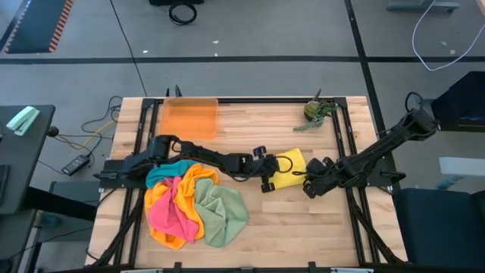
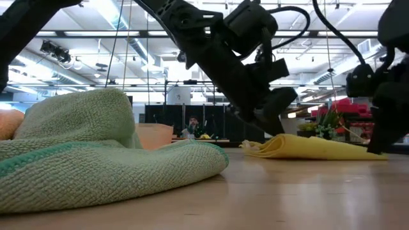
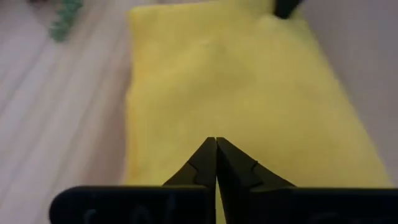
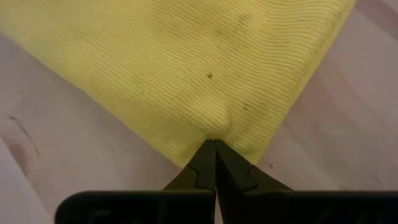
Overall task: Fold microfiber towels
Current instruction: Fold the yellow towel
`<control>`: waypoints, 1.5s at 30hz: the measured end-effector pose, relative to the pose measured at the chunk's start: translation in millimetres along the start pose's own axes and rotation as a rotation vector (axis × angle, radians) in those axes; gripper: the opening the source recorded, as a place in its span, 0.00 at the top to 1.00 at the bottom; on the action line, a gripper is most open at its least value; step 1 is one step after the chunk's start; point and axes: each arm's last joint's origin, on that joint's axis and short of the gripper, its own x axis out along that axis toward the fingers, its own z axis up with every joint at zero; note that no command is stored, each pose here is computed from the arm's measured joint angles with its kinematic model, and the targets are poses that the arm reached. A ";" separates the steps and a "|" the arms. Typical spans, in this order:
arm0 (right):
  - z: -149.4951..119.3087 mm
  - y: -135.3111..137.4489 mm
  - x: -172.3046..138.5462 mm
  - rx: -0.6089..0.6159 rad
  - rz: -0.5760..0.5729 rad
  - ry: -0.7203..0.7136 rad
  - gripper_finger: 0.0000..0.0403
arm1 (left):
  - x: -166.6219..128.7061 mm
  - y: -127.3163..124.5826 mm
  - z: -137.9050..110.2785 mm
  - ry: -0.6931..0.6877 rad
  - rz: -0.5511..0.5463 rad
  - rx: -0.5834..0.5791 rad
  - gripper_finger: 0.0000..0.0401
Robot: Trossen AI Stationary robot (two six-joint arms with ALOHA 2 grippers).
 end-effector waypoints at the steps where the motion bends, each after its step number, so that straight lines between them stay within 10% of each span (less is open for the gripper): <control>1: 0.4 0.6 -0.3 -0.009 -0.001 0.001 0.99 | -0.2 -2.3 -1.2 0.006 -0.003 0.005 0.98; 11: 25.6 17.6 -32.4 -0.076 0.042 -0.088 0.99 | -1.9 -3.3 1.9 -0.014 -0.010 -0.015 0.93; 27: 13.7 19.4 5.0 -0.057 -0.061 -0.037 0.99 | 0.0 -8.8 -20.4 0.178 -0.014 -0.030 0.91; 37: 20.6 24.5 -4.0 -0.085 -0.044 -0.035 0.99 | -65.0 11.2 29.5 0.061 0.041 0.017 0.85; 45: 36.4 34.9 -40.7 -0.112 0.021 -0.061 0.99 | -59.3 7.9 35.3 -0.022 0.000 0.047 0.79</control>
